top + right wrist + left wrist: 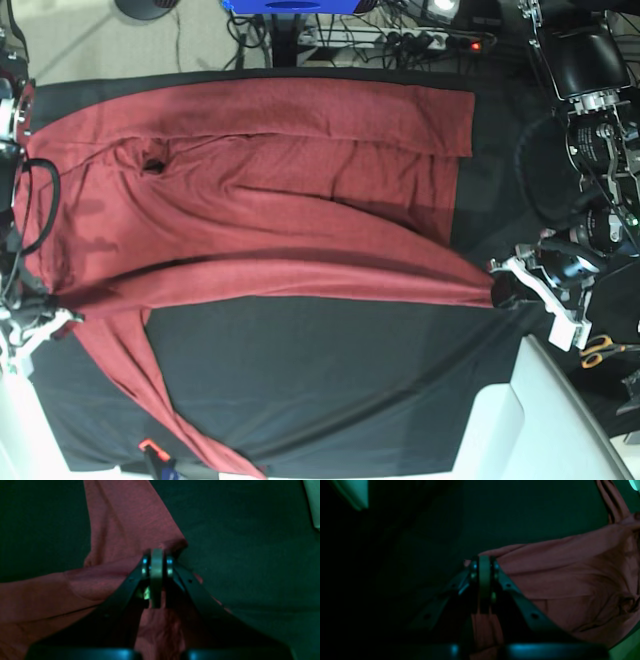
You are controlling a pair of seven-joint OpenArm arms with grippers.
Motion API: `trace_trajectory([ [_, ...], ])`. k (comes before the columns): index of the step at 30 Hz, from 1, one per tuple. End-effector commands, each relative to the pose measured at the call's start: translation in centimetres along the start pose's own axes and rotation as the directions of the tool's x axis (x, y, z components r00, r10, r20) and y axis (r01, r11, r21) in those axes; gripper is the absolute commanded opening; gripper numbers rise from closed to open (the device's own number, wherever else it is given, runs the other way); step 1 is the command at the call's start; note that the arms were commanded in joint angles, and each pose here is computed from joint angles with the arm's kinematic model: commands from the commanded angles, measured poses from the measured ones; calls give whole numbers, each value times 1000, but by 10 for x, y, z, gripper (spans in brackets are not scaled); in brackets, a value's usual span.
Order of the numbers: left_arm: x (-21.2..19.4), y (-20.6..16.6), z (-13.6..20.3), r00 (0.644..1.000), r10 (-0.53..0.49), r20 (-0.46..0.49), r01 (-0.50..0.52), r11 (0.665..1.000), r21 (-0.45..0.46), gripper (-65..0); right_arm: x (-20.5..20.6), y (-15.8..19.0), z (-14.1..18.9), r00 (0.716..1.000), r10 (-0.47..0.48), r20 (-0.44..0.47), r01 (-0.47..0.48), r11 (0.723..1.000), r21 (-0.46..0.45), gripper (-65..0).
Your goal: Fold the T-shirt properly
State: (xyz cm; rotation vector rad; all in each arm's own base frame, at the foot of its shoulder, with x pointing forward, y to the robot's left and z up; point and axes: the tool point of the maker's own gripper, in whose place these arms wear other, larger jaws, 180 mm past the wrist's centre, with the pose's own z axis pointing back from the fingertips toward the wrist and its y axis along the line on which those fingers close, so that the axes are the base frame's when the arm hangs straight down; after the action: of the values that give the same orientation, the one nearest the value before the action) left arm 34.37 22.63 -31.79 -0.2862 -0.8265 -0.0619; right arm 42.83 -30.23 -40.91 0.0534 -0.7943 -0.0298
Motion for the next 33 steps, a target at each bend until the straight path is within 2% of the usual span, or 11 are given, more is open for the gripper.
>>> trace_trajectory([
  [1, 18, 1, 6, 998, -21, 55, 21, 1000, 1, -650, 35, -5, 8, 996, 13, 86, -13, 1000, -5, -650],
  [5, 18, 1, 6, 998, -21, 55, 21, 1000, 1, -650, 40, 18, 8, 993, 39, 115, -45, 998, 48, -650],
  [8, 18, 1, 6, 998, -21, 55, 21, 1000, 1, -650, 37, 22, 7, 993, 42, 110, -48, 997, 54, -650],
  [16, 18, 1, 6, 998, -22, 55, 22, 1000, 2, -650, 26, 45, 0, 997, 27, 73, -34, 995, 93, -650],
  [23, 18, 1, 6, 998, -21, 54, 20, 1000, 2, -650, 22, 46, -1, 998, 29, 56, -34, 995, 95, -650],
  [33, 16, 2, 5, 999, -17, 48, 17, 1000, 1, -650, -4, 69, -8, 1000, 17, -4, -16, 991, 135, -650],
])
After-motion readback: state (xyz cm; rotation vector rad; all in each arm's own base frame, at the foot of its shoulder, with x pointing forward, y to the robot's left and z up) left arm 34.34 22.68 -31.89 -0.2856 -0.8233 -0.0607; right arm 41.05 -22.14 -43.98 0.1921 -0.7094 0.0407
